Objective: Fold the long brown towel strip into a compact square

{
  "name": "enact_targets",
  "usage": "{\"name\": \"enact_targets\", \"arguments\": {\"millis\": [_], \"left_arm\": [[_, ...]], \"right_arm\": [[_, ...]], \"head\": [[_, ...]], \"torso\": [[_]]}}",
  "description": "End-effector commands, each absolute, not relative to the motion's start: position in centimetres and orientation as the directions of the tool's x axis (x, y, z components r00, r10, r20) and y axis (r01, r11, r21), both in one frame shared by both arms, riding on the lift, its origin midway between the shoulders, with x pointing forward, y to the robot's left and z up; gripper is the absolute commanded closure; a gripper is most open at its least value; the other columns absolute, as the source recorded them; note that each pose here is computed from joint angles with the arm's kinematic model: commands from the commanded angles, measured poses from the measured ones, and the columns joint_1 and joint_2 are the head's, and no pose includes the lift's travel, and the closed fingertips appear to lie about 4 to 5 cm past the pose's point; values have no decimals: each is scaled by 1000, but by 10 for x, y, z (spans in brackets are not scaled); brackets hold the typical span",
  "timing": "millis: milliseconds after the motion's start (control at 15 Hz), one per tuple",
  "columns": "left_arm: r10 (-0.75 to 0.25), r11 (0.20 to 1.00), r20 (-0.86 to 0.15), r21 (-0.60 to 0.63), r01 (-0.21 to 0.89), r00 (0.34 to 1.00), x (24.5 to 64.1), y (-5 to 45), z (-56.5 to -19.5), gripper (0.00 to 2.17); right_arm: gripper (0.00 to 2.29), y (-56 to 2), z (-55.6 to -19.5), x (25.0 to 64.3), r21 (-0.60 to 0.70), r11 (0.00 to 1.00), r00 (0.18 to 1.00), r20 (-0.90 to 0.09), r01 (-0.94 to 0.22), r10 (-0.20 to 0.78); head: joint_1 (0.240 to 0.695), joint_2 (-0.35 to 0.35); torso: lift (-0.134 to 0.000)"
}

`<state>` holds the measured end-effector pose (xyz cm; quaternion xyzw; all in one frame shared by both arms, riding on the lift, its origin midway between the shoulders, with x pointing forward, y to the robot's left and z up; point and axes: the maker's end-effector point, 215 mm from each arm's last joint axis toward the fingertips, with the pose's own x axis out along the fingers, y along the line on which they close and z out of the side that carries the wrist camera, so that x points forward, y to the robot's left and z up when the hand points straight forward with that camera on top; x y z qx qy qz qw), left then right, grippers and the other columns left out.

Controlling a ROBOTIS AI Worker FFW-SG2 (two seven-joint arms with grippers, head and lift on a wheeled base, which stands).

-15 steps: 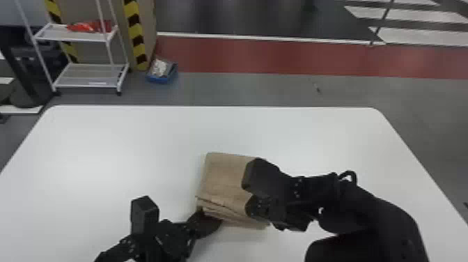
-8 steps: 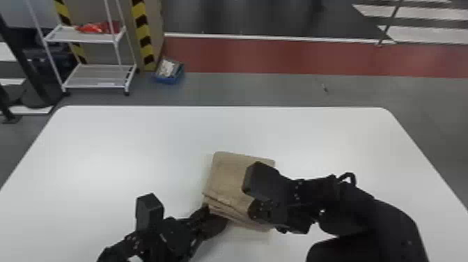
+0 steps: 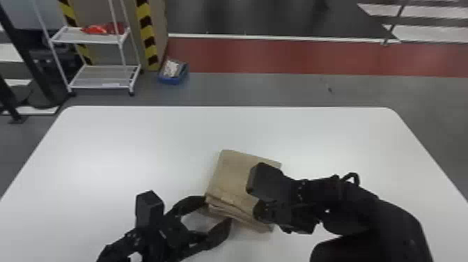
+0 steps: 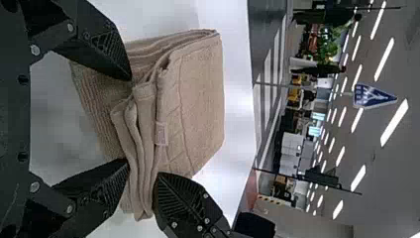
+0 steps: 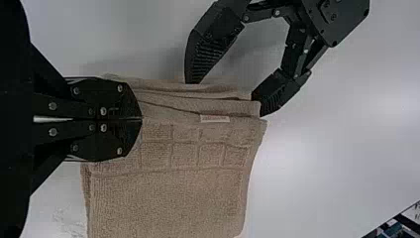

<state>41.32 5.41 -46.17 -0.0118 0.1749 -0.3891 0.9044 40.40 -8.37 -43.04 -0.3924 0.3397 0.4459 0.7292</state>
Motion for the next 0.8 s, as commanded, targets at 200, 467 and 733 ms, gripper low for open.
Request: {"name": "enact_targets", "arguments": {"millis": [200,467,733], "left_arm": [[-695,710,-307,-145,690,651,419,66,-458,134],[-656,745,-323,-132,654,682,428,90,-460,134],[-614,784,-313,-128,608,725,446,108,-452,134]], "right_arm": [[1686,-88,-434,403,-269,288,366,-853,-919,371],[1686,-86,-433,403,-271,285,366,-853,-920,373],[1686,-94,-433,407,-284,282,375,-855,-916,358]], "head": [[695,-38],[695,-26],[695,11]], "torso": [[-125],[-125],[-125]]}}
